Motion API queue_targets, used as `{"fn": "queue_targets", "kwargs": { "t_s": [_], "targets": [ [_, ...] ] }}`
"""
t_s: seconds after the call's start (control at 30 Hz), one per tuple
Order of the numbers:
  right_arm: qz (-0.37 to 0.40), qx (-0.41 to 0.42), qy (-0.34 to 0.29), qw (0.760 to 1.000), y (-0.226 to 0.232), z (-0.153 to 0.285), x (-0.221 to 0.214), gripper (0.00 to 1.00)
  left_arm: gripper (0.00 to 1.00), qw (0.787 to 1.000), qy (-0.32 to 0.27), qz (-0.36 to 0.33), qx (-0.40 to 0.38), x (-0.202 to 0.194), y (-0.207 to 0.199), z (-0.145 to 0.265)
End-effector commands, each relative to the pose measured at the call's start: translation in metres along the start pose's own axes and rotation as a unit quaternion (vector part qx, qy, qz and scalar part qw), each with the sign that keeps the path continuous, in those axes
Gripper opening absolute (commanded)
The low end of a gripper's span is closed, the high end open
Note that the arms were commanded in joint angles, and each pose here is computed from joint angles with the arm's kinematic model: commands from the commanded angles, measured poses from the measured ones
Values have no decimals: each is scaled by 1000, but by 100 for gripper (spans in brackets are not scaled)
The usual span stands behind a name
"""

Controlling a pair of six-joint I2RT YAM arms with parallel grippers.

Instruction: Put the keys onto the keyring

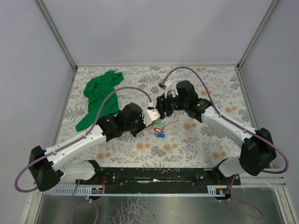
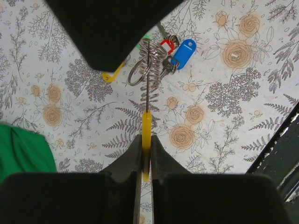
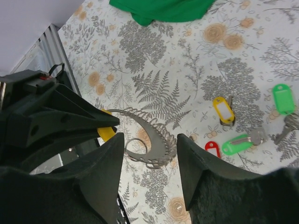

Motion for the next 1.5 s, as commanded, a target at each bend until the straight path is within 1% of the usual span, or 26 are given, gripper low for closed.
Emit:
{"fn": "queue_targets", "kwargs": {
  "t_s": [0.0, 0.13, 0.33, 0.47, 0.63, 0.83, 0.9, 1.1, 1.23, 1.3, 1.37, 1.47],
  "targets": [
    [14, 41, 10, 999, 23, -6, 14, 57, 0, 999, -22, -15, 24, 9, 4, -4],
    [17, 34, 34, 999, 28, -12, 13, 57, 0, 999, -17, -16, 30, 8, 4, -5],
    [25, -29, 83, 996, 20, -21, 5, 57, 0, 999, -15, -20, 38, 8, 3, -4],
    [43, -39, 112, 992, 25, -29, -1, 57, 0, 999, -13, -23, 39, 8, 1, -4],
    [57, -75, 136, 986, 24, -33, -4, 54, 0, 999, -11, -24, 47, 7, 1, -3],
    [71, -137, 126, 980, 19, -19, -1, 48, 0, 998, -9, -26, 56, 6, 2, -1],
    [74, -149, 121, 979, 19, -15, 1, 44, 0, 998, -7, -26, 58, 6, 1, -1],
    [75, -152, 106, 980, 23, -10, 5, 34, 0, 998, -9, -28, 57, 6, 0, -1],
    [72, -136, 103, 983, 26, -11, 5, 30, 0, 998, -9, -28, 56, 6, 0, -1],
    [71, -128, 103, 984, 28, -11, 4, 29, 0, 998, -9, -28, 57, 6, 0, -1],
    [75, -127, 93, 985, 29, -9, 5, 32, 0, 998, -8, -28, 57, 6, 0, -1],
    [94, -126, 58, 986, 31, 0, 6, 34, 0, 998, -12, -28, 55, 6, -1, -1]
  ]
}}
Point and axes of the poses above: each gripper's point midway between its finger pads, its own z axis back along the fingers, its own y axis along the line the jaws close on, x = y × z, the point moved 9 cm from there along z, back along the fingers, and after that the axes turned 9 degrees about -z, right-handed, at the moved point
